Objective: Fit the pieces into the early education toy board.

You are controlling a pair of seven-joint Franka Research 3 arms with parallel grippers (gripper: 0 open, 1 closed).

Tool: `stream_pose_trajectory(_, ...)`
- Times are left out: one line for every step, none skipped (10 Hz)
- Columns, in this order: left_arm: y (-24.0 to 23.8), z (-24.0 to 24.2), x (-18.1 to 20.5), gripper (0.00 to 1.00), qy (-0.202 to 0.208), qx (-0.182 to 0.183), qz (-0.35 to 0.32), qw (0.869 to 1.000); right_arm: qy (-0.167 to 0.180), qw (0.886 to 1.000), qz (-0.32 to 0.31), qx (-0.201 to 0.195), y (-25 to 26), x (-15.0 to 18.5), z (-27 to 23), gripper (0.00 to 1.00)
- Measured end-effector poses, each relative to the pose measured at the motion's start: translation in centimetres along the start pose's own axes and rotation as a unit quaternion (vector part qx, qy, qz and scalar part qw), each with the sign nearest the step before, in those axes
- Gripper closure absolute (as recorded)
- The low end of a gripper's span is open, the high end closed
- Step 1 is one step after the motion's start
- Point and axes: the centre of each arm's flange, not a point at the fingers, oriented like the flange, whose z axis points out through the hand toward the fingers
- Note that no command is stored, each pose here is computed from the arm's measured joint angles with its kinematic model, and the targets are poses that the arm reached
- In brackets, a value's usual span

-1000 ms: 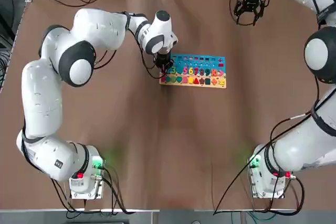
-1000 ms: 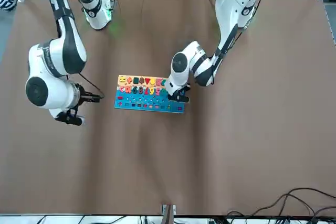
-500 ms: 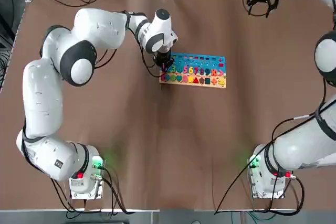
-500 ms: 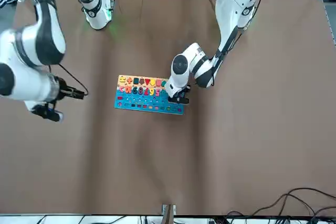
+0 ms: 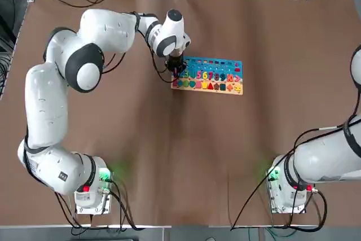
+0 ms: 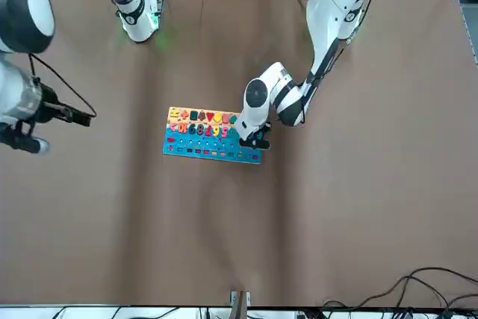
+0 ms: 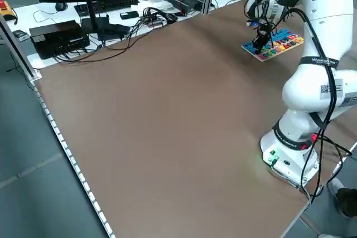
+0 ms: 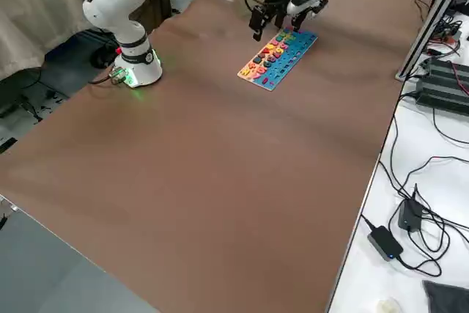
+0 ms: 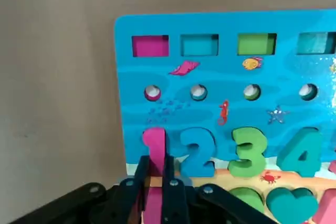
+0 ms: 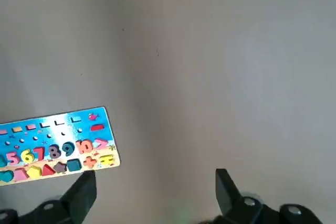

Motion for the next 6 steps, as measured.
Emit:
stream_pose_trajectory(0.0, 0.1, -0.1, 0.87, -0.001, 0.0, 0.0, 1.0, 0.014, 1.0, -0.014, -0.002, 0.9, 0.0, -1.3, 0.0)
stream_pose_trajectory(0.0, 0.1, -0.1, 0.87, -0.001, 0.001, 0.0, 1.0, 0.033, 0.999, -0.021, -0.007, 1.3, -0.2, -3.1, 0.0)
stream_pose_trajectory(0.1, 0.2, -0.2, 0.87, -0.001, 0.001, 0.002, 1.0, 0.051, 0.998, -0.021, -0.007, 1.4, -0.4, -4.7, 0.0)
stream_pose_trajectory(0.2, 0.2, -0.5, 0.87, -0.001, 0.003, 0.004, 1.0, 0.061, 0.998, -0.015, 0.004, 2.1, -0.6, -5.9, 0.0)
stream_pose_trajectory(0.2, 0.2, -0.7, 0.87, -0.001, 0.005, 0.006, 1.0, 0.068, 0.997, -0.008, 0.019, 3.4, -0.7, -6.9, 0.0)
stream_pose_trajectory(0.3, 0.2, -0.8, 0.87, -0.002, 0.005, 0.006, 1.0, 0.078, 0.996, -0.009, 0.031, 4.0, -0.9, -7.7, 0.0)
